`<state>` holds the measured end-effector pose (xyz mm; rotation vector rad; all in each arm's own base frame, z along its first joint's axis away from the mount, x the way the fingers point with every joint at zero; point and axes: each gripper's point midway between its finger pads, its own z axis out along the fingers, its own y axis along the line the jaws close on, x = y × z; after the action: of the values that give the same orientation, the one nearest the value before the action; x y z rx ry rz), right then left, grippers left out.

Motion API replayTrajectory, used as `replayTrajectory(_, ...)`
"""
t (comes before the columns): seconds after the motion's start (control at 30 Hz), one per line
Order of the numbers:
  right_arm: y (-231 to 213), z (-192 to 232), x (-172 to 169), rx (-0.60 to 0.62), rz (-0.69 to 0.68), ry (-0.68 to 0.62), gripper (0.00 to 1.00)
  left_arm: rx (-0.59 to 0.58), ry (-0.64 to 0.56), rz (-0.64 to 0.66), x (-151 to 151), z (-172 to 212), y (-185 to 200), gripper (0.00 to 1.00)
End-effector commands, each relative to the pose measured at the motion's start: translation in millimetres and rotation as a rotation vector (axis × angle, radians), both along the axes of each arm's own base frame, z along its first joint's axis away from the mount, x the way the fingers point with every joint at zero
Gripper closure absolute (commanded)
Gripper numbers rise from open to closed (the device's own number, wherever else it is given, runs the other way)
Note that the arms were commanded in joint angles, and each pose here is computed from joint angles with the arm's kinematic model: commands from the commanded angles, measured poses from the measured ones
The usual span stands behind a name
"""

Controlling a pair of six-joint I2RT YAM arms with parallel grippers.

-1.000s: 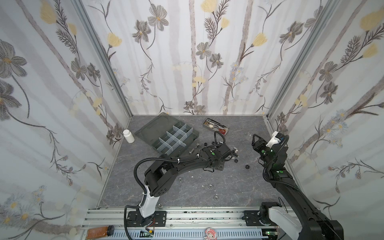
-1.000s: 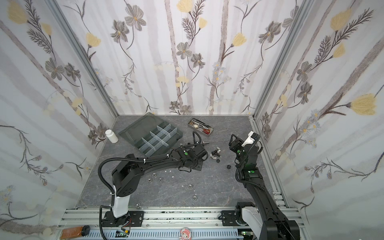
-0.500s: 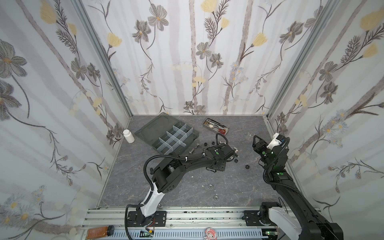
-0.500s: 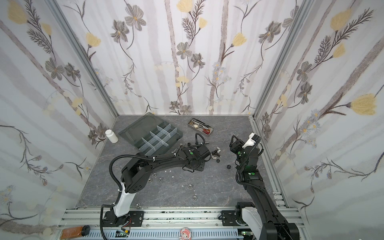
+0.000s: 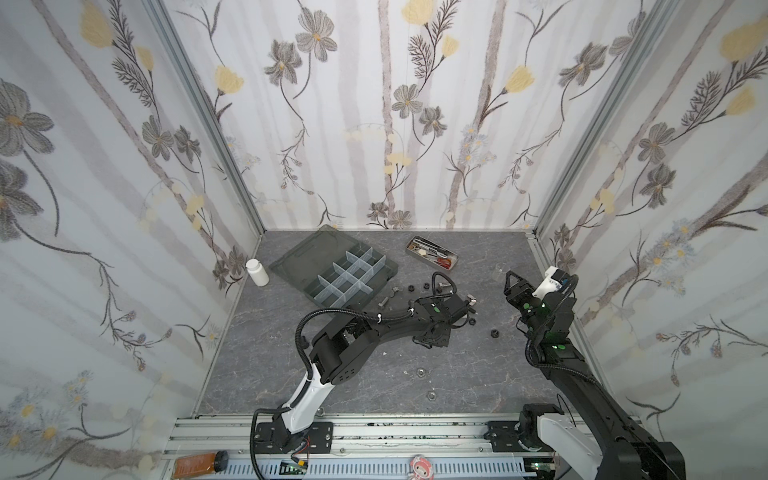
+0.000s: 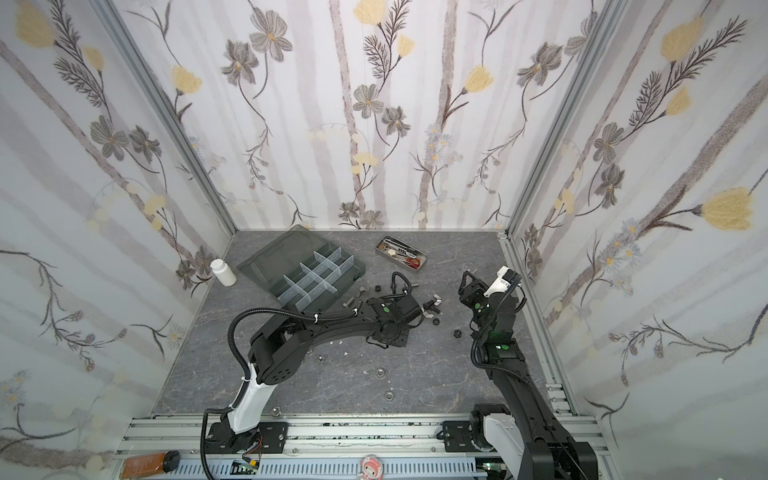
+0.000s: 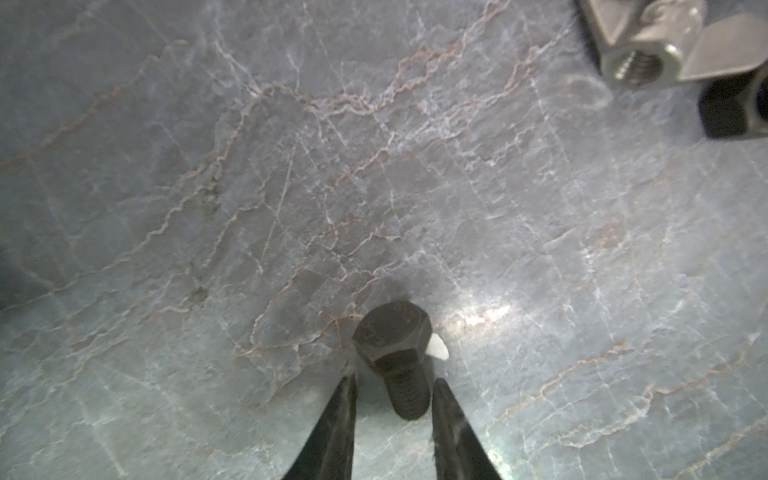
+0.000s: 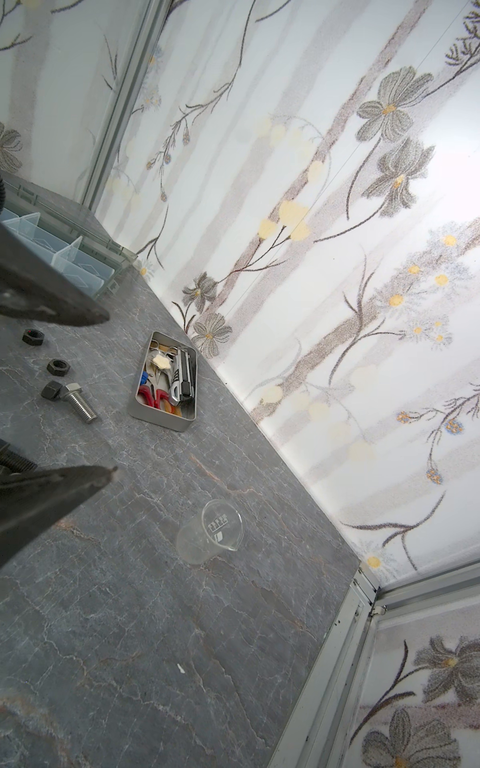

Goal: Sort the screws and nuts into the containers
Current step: 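Lower the left gripper onto the small black bolt and close it, then carry the black bolt with the left gripper into an organizer compartment and release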

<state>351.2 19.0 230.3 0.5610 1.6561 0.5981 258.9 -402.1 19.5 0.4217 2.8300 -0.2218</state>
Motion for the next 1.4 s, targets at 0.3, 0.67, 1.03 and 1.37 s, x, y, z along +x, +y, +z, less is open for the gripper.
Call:
replayTrajectory(0.3,2,12,2,0.008,0.010,-0.045,0.45,0.017,0.005,0.007,9,-11,1,0.71)
replayTrajectory(0.67,2,12,2,0.005,0.012,-0.046,0.45,0.028,0.009,-0.001,13,-13,1,0.88)
replayTrajectory(1.03,8,19,-1,-0.015,0.049,-0.064,0.42,-0.030,-0.069,0.043,33,36,16,0.93)
replayTrajectory(1.37,33,8,1,-0.024,0.165,-0.015,0.39,-0.076,-0.150,0.126,70,85,67,0.93)
